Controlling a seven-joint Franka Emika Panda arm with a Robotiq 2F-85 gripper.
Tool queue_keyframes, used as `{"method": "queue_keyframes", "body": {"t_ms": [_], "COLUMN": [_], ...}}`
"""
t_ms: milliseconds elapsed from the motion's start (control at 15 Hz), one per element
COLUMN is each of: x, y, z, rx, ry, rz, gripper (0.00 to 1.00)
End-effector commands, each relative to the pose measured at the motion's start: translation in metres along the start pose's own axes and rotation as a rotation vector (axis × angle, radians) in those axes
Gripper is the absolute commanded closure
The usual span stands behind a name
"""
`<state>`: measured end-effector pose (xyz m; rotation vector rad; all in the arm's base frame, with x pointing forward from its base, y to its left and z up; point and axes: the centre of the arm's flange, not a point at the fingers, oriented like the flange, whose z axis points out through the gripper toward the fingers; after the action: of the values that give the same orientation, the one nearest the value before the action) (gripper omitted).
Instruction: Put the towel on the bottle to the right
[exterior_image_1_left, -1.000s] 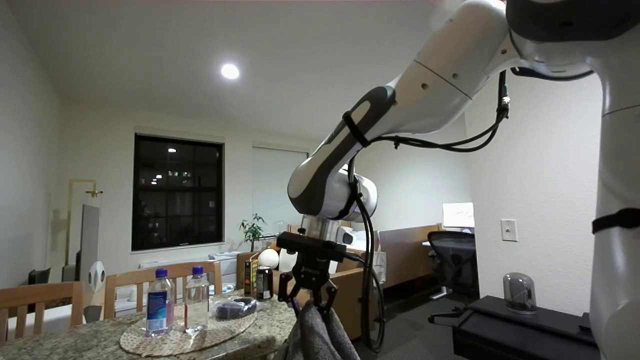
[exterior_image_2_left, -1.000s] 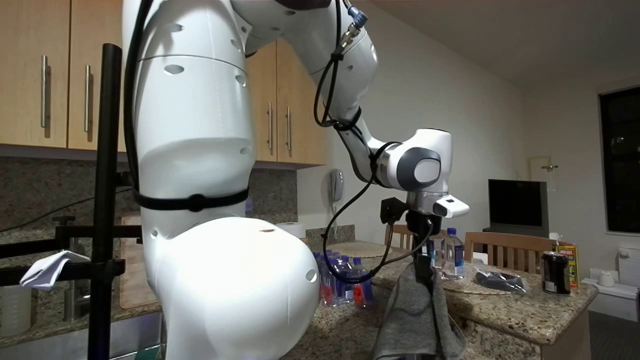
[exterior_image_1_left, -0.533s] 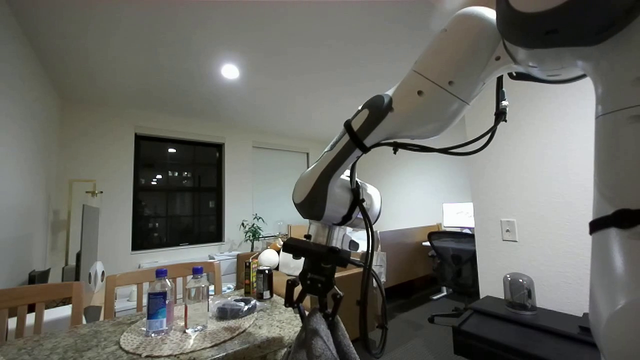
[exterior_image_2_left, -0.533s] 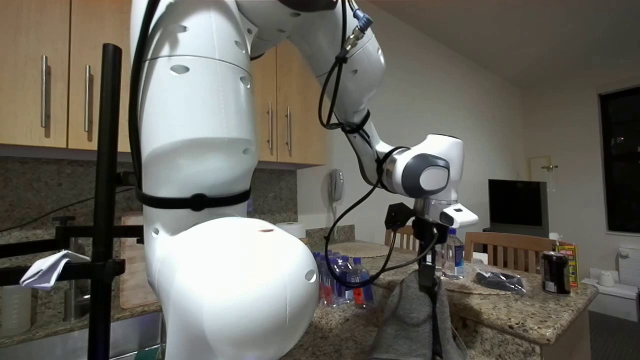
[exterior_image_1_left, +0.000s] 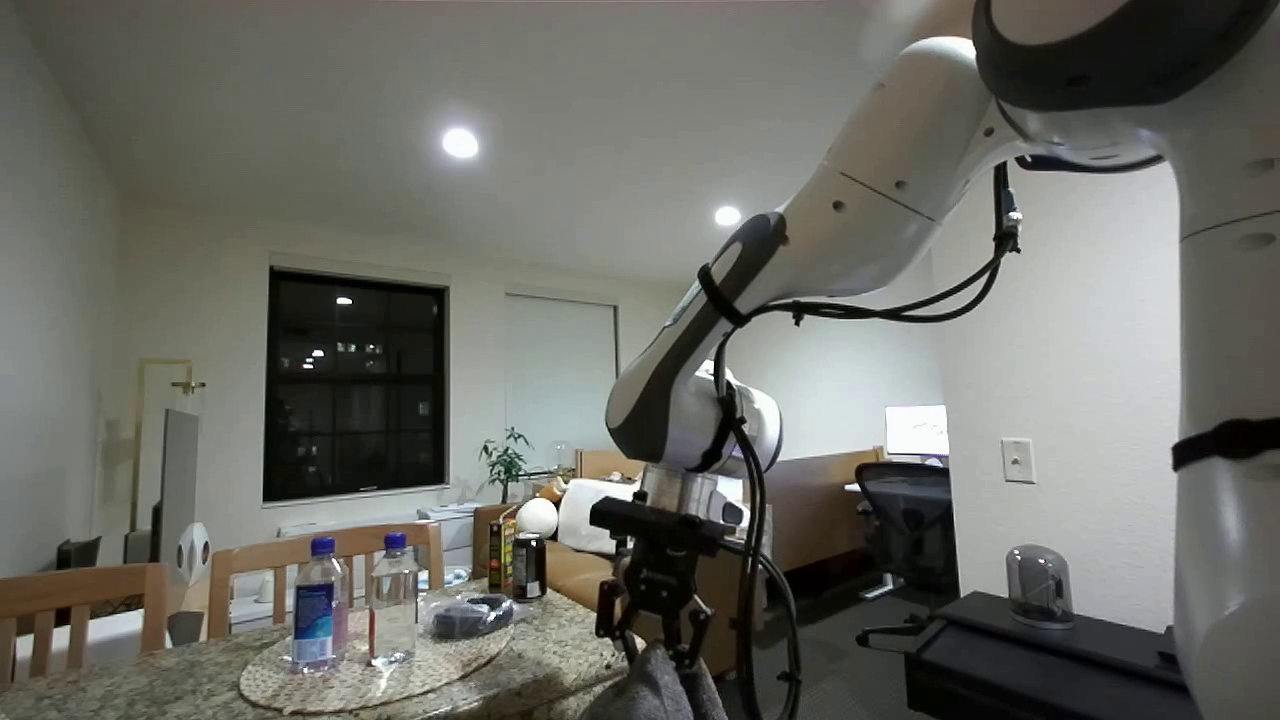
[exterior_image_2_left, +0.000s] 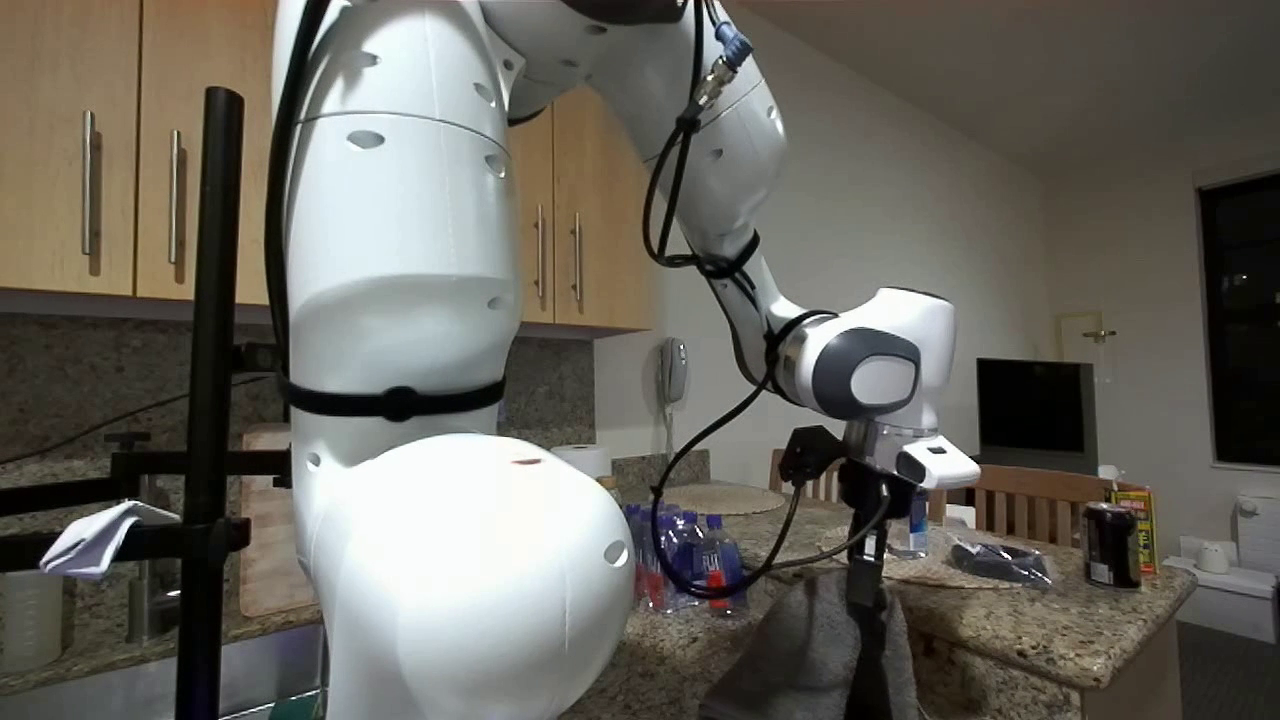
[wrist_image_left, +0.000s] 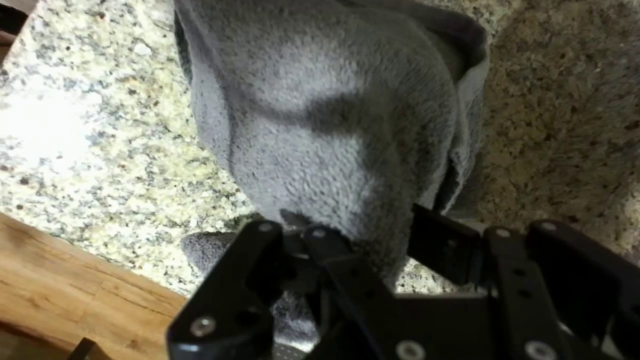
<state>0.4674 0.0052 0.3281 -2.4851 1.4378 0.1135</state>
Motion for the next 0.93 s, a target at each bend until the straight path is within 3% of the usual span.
{"method": "queue_keyframes", "body": {"t_ms": [0,533,600,867], "x": [0.003,-0.013,-0.013,-0.016], "y": [0.017,0.024,0.024,0.027], "z": [0.010,0.030,0.030,0.032], "rx": [0.029,0.013,0.010,-0.002], "ry": [-0.007,-0.024,-0.025,-0.026], "rz": [0.005,0.003,0.003,0.005], "gripper": [0.93,0.93,0.65,0.44]}}
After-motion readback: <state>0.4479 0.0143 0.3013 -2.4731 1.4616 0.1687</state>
